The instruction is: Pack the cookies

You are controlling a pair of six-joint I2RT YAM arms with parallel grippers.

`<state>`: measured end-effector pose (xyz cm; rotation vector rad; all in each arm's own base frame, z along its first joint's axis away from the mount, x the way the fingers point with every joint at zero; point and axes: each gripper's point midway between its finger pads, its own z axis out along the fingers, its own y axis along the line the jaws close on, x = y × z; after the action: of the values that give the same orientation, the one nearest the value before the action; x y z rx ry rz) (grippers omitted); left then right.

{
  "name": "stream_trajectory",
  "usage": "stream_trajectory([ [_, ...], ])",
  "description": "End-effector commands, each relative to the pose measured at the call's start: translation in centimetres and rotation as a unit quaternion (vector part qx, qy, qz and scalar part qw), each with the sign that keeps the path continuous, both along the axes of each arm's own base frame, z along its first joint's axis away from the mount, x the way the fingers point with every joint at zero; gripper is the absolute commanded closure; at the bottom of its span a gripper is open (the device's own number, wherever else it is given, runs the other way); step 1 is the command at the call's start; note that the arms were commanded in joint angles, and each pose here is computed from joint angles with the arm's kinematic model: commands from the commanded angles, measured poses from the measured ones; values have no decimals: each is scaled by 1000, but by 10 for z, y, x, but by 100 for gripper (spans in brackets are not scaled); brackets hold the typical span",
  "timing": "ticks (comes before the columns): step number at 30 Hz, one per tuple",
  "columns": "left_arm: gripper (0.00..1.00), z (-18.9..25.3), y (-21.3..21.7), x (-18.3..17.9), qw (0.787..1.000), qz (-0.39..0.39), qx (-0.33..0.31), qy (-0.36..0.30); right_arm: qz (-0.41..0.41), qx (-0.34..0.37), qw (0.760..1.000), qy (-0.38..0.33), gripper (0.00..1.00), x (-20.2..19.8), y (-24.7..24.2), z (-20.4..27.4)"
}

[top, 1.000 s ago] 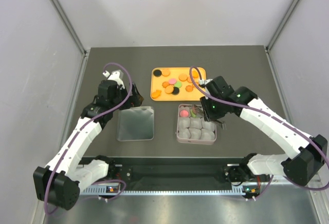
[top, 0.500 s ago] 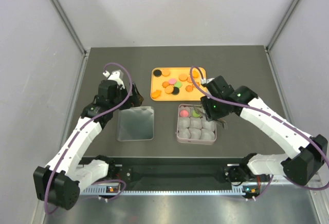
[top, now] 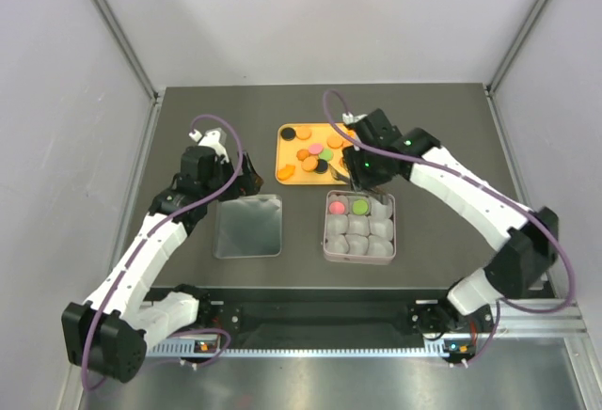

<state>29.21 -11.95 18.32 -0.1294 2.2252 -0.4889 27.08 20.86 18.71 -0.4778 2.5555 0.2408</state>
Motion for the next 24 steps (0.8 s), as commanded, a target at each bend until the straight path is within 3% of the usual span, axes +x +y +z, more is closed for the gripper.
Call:
stream_trajectory([
  [1, 2, 7, 0, 5, 1000, -2, -3, -15, 10, 48, 998, -49, 56, 41, 36, 21],
  [13, 2, 5, 0, 5, 1000, 0, -1, -12, 31, -38, 996, -77, 43, 83, 84, -6],
  [24, 2, 5, 1, 5, 1000, 1, 1, -13, 47, -78, 993, -76, 42, 87, 100, -18],
])
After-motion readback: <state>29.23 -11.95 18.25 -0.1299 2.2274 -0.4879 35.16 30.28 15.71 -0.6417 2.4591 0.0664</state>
